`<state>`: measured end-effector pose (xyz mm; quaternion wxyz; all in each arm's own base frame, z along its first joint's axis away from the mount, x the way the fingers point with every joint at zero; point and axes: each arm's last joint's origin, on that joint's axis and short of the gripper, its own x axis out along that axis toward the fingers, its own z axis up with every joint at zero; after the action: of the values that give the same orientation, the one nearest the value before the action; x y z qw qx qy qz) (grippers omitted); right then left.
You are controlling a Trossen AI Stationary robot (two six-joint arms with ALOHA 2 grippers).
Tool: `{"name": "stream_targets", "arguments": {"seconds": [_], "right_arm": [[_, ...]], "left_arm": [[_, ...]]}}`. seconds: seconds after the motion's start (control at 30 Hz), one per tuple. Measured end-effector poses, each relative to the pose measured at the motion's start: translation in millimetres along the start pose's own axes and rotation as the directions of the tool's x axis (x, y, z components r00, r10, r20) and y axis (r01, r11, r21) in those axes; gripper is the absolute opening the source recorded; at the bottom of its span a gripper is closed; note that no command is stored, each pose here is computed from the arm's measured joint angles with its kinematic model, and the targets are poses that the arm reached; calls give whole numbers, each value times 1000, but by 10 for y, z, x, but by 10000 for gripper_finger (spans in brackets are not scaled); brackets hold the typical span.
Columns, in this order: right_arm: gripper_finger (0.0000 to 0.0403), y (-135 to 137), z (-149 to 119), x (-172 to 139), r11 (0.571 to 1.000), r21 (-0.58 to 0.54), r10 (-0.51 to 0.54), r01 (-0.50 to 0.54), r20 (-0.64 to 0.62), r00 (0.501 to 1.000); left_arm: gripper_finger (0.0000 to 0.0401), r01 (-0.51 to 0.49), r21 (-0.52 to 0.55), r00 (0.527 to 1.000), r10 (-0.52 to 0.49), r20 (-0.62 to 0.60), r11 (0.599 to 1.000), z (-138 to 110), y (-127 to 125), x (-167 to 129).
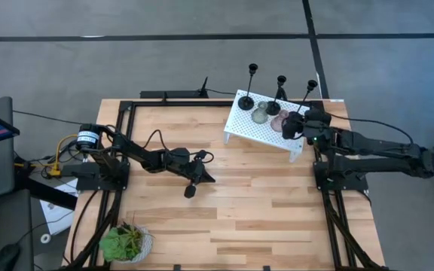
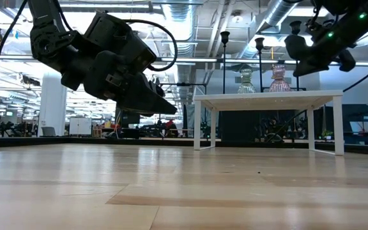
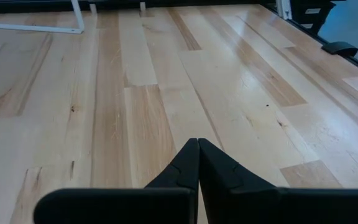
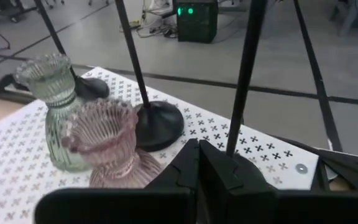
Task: Pick & Place candle stick holders
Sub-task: Return to Home Position
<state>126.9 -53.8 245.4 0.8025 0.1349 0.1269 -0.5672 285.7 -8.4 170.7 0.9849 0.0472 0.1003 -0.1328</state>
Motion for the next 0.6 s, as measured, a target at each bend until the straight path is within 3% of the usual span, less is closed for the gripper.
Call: {"name": "stream_targets", "arguments": {"seconds": [0.47,0.6], "right_arm": [[0,-48,75,74,999,31,-41,40,28,999],[0,-50,71,104,999,37,9,-8,-14,1000]], "left_arm": [[4,-23,0,1000,23,-3,1000,-1,7,0],[4,-22,0,1000,22,-3,1000,-1,7,0]]}}
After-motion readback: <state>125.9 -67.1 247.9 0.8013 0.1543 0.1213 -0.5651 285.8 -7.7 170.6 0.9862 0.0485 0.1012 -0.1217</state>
